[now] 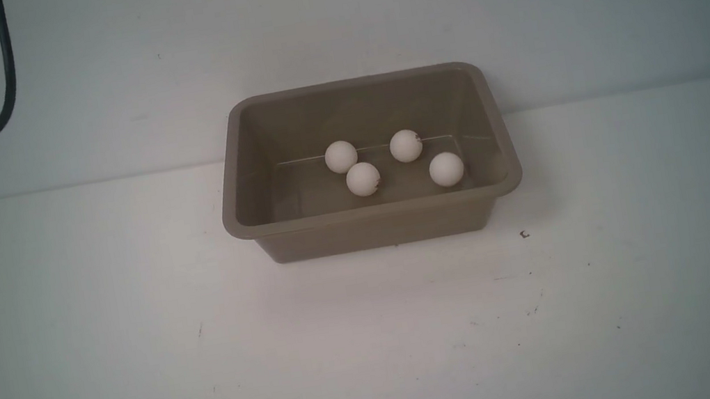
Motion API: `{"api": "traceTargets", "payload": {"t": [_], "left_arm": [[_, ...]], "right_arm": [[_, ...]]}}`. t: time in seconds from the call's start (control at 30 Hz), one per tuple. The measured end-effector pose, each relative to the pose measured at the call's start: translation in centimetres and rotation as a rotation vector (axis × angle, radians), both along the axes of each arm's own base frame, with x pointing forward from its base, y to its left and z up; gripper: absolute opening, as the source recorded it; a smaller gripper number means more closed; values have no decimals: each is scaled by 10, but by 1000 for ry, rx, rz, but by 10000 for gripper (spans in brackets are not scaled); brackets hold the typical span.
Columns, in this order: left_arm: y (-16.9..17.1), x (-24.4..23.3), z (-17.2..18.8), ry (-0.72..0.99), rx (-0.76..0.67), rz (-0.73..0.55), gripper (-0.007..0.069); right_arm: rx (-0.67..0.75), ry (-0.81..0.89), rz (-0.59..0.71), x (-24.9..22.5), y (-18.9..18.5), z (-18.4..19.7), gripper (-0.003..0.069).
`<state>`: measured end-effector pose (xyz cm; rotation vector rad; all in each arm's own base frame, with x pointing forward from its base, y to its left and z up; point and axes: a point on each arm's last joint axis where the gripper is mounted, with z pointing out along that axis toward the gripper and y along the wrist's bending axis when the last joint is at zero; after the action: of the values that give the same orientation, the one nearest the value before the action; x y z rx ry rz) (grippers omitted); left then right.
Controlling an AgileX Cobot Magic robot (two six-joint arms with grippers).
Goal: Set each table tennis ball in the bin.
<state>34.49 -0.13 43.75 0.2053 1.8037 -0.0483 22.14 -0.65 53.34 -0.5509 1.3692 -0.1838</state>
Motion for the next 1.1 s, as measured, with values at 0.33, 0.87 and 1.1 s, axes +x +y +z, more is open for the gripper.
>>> {"api": "traceTargets", "payload": {"t": [0.33, 0.87, 1.1], "left_arm": [[1, 1, 3, -32, 3, 16, 490], [1, 1, 2, -22, 5, 9, 490], [1, 1, 2, -22, 5, 9, 490]], "right_arm": [[206, 122, 194, -78, 32, 14, 466], [12, 251, -386, -125, -6, 0, 466], [30, 348, -193, -95, 13, -33, 465]]}}
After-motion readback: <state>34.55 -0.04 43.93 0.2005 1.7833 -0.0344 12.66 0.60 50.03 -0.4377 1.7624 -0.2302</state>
